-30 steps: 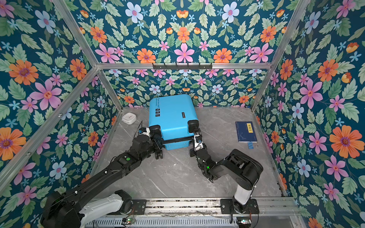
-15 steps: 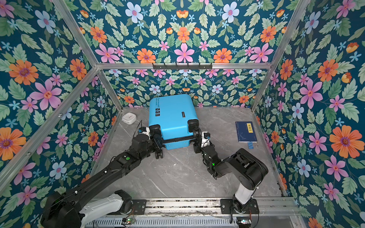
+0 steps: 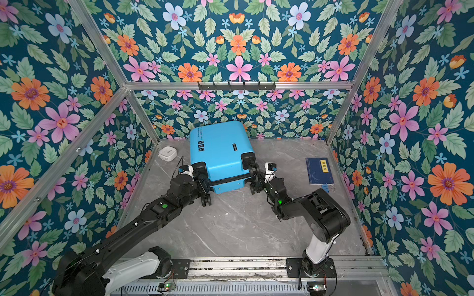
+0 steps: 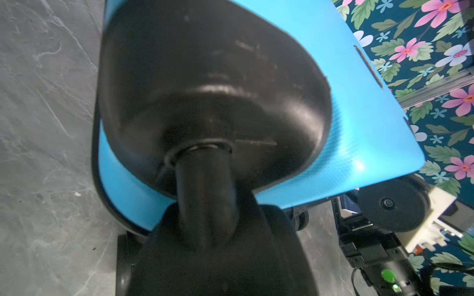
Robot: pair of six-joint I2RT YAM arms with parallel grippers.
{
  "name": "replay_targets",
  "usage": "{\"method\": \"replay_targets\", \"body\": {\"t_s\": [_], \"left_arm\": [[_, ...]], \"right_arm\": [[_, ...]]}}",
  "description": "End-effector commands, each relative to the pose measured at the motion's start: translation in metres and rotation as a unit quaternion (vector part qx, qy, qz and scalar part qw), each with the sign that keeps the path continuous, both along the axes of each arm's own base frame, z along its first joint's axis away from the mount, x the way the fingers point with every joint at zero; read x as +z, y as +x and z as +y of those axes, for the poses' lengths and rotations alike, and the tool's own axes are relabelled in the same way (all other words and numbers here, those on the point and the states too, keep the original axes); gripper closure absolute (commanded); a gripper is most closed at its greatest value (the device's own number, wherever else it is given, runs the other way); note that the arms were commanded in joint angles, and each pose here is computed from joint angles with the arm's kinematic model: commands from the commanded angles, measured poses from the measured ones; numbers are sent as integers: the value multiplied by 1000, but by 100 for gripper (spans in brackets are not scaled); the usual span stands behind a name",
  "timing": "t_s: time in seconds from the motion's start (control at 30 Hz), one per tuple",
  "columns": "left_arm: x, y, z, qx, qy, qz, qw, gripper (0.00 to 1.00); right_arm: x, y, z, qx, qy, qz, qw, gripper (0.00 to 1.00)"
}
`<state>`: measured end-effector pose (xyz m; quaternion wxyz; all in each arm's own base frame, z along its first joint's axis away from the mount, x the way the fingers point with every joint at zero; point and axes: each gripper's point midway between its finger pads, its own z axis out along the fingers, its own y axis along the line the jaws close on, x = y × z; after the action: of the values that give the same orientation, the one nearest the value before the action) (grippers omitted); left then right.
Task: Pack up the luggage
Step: 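Drag the zipper pull along the seam around the corner with the right gripper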
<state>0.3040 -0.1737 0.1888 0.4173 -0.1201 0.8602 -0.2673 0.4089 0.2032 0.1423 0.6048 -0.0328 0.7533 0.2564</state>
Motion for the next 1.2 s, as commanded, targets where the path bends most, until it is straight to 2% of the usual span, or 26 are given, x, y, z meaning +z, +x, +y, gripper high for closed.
{"method": "replay_targets", "body": {"t_s": [0.0, 0.37, 0.57, 0.6, 0.63, 0.7, 0.73, 0.8, 0.83, 0.97, 1.17], "left_arm": [[24, 9, -1, -8, 6, -49, 999, 100], [15, 6, -6, -28, 9, -31, 999, 100], [16, 5, 0, -23, 24, -28, 999, 99], [17, 5, 3, -17, 26, -30, 999, 72], [19, 4, 6, -10, 28, -31, 999, 50], [25, 3, 14, 4, 36, -34, 999, 28], [28, 2, 18, 11, 41, -35, 998, 19], [39, 0, 24, 20, 47, -44, 998, 13], [46, -1, 28, 26, 52, -51, 997, 1], [78, -6, 30, 22, 65, -69, 995, 0], [92, -15, -14, -29, 107, -72, 991, 0]], "right_arm": [[18, 22, -17, -39, 14, -19, 999, 100], [23, 74, 2, -2, 4, 5, 1000, 100], [32, 79, 10, 15, 11, -8, 1000, 100], [32, 77, 12, 21, 11, -9, 1000, 100], [32, 75, 13, 28, 11, -10, 999, 100], [31, 71, 16, 40, 12, -10, 999, 100], [29, 69, 18, 46, 12, -8, 999, 100], [23, 64, 19, 56, 11, -3, 998, 100], [21, 62, 20, 60, 12, -3, 998, 100], [13, 54, 20, 67, 16, 1, 998, 100], [13, 44, 21, 78, 23, -6, 997, 100]]}}
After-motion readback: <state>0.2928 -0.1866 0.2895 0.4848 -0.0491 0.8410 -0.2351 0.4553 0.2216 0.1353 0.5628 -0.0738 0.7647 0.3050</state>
